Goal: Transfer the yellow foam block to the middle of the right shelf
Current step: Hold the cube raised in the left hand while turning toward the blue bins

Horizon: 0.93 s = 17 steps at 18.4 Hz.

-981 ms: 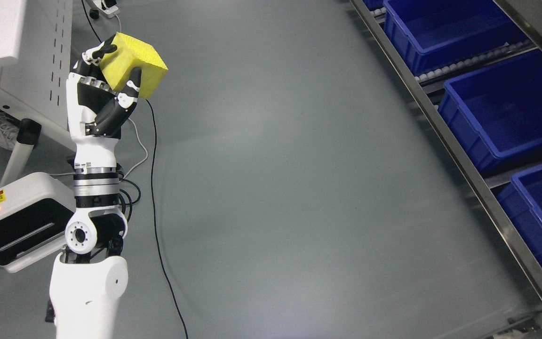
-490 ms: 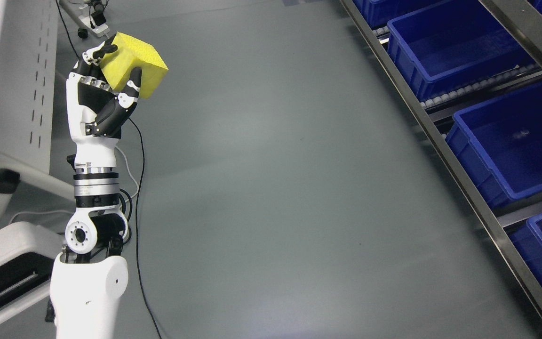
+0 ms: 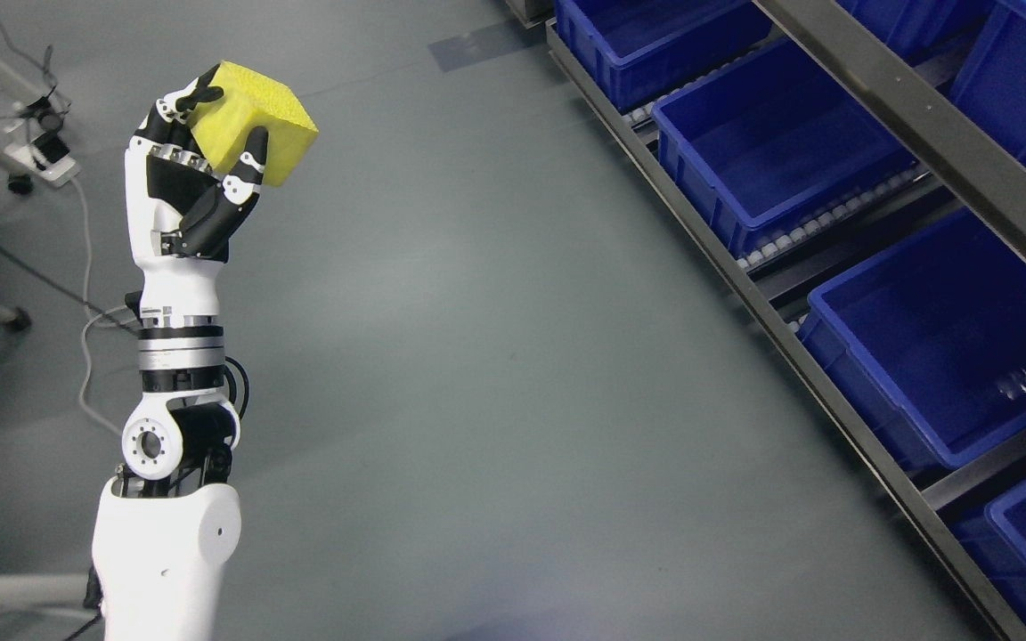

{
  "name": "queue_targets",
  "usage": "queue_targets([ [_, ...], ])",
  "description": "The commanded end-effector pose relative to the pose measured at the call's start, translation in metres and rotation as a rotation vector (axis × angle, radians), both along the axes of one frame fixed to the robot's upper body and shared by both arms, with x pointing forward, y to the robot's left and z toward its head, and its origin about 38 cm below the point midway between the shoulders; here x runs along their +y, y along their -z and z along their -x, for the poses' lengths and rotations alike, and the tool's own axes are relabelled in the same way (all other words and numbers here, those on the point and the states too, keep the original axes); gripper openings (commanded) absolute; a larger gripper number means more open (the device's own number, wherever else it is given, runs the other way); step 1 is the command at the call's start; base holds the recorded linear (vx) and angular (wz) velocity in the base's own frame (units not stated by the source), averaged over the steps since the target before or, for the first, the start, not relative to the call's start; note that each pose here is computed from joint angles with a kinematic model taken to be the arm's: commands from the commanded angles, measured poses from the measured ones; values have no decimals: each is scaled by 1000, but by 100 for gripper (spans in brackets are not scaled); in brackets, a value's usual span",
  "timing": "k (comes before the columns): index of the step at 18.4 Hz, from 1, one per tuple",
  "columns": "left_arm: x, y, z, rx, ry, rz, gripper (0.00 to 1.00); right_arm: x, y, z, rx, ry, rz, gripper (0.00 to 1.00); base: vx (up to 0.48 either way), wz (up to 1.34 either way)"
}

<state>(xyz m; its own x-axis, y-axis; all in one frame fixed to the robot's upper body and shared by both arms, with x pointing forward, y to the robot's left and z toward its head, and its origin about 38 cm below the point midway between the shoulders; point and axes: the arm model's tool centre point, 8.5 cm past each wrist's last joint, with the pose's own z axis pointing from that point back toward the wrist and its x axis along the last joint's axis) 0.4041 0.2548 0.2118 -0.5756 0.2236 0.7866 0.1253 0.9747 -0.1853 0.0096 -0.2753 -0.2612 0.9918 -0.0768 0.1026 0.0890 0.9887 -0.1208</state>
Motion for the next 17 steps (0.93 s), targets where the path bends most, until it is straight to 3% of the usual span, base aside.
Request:
queue_targets([
  [1, 9, -1, 0, 1, -24, -8, 10, -12, -1, -5, -15, -5, 18, 100, 633, -390],
  [11, 8, -4, -1, -4, -24, -11, 10, -12, -1, -5, -15, -5, 18, 100, 562, -519],
  [17, 8, -23, -9, -50, -20, -16, 10, -12, -1, -5, -16, -5, 19, 100, 321, -650],
])
